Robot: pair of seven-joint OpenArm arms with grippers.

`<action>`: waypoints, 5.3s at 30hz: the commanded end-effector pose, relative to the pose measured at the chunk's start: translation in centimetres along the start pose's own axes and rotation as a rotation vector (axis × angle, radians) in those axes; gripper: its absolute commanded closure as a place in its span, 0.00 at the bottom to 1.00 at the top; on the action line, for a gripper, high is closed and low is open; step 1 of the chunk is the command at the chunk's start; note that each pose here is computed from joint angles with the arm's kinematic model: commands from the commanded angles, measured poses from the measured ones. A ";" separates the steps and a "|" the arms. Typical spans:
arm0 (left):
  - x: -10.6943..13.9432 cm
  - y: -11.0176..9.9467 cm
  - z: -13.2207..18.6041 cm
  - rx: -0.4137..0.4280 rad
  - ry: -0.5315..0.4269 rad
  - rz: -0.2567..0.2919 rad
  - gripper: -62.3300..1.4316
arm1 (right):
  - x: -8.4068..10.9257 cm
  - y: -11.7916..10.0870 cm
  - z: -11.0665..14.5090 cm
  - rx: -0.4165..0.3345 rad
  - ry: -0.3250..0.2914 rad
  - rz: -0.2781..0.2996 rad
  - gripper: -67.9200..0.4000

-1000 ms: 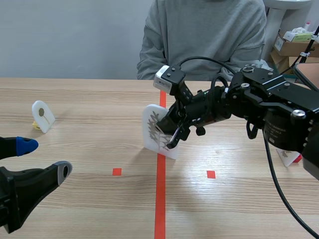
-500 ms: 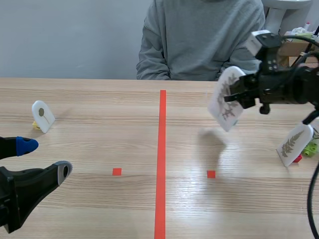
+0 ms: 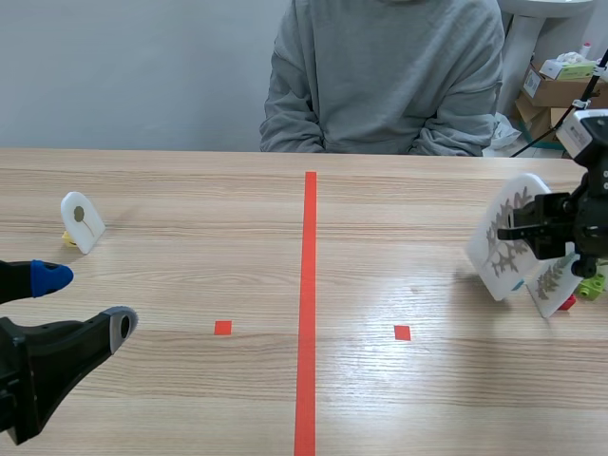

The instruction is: Do the leaf sorting experiment

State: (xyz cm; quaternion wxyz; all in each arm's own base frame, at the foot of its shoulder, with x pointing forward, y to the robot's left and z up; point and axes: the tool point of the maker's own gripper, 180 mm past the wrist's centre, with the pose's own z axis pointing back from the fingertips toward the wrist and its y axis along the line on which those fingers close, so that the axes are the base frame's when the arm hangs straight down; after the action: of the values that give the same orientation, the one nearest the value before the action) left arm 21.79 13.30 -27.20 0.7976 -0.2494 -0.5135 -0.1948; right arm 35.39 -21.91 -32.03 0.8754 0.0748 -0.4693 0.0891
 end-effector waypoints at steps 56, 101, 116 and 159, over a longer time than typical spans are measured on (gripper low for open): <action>1.3 -0.4 -0.1 -0.010 -0.046 -0.004 0.00 | 2.0 3.3 11.9 0.170 -0.114 0.239 0.37; 1.7 -0.4 0.0 -0.015 -0.069 0.012 0.00 | 1.7 5.5 13.9 0.292 -0.112 0.095 0.34; 1.7 -0.4 0.0 -0.015 -0.068 0.012 0.00 | 1.8 5.5 13.9 0.293 -0.116 0.094 0.34; 1.6 -0.4 -0.1 -0.014 -0.065 0.014 0.00 | 1.9 5.5 13.9 0.293 -0.123 0.093 0.34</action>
State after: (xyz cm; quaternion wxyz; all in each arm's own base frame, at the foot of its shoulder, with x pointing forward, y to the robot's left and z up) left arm 21.94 13.21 -26.71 0.7916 -0.2594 -0.5217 -0.1844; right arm 23.65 -19.62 -23.46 0.8295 0.1843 -0.4953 0.1808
